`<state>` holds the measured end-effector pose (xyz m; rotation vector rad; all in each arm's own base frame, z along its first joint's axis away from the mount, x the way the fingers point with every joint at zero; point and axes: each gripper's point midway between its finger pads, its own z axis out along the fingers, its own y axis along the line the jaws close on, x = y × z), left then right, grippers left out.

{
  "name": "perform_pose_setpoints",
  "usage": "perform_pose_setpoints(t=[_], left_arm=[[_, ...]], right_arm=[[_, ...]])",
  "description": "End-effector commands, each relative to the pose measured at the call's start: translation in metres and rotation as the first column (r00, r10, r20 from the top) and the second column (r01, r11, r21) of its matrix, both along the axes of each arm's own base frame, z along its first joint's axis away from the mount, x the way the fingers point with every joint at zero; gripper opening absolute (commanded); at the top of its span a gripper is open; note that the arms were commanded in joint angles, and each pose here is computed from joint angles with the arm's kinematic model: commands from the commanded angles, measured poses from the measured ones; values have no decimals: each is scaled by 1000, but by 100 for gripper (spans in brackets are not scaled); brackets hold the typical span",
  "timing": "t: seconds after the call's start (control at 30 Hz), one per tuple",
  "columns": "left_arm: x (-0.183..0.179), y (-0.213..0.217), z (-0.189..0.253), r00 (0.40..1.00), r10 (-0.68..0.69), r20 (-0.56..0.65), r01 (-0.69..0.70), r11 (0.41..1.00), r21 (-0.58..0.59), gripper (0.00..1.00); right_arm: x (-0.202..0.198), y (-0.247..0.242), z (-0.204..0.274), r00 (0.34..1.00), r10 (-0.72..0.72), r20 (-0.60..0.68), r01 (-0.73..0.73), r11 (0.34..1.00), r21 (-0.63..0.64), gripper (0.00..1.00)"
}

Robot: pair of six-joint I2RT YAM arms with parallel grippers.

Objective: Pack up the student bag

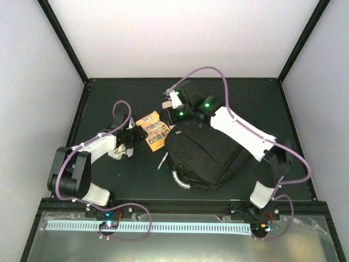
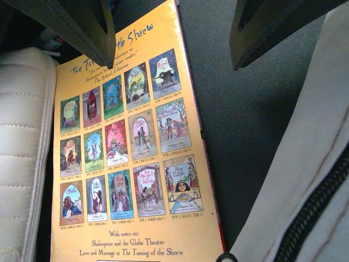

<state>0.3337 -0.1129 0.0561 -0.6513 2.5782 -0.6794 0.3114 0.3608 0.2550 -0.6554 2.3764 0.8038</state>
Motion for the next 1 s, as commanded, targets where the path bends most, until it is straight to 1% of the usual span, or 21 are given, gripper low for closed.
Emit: perform_pose_setpoints(t=[0.0, 0.07, 0.13, 0.23, 0.4, 0.6, 0.8, 0.97], left_arm=[[2, 0, 7, 999, -15, 29, 16, 1000, -20, 59], [3, 0, 7, 999, -18, 28, 19, 999, -28, 59], [3, -1, 7, 999, -23, 31, 24, 999, -36, 59], [4, -4, 6, 999, -31, 29, 32, 998, -52, 59], [5, -6, 3, 999, -39, 25, 40, 997, -62, 59], [5, -9, -2, 999, -42, 13, 43, 996, -74, 59], [6, -9, -5, 999, -41, 5, 41, 996, -76, 59], [4, -8, -9, 1000, -29, -9, 28, 997, -75, 60]], right_arm=[[26, 32, -6, 999, -26, 47, 25, 1000, 14, 50], [34, 41, -21, 999, -33, 41, 34, 999, -15, 49], [45, 47, -43, 998, -49, 30, 51, 997, -55, 45], [55, 51, -66, 997, -67, 24, 70, 992, -103, 43], [66, 47, -105, 995, -100, 19, 101, 977, -185, 43], [72, 42, -149, 993, -118, -15, 109, 953, -281, 45], [74, 42, -185, 991, -118, -65, 90, 940, -328, 47], [85, 32, -205, 984, -157, -86, 116, 923, -366, 47]])
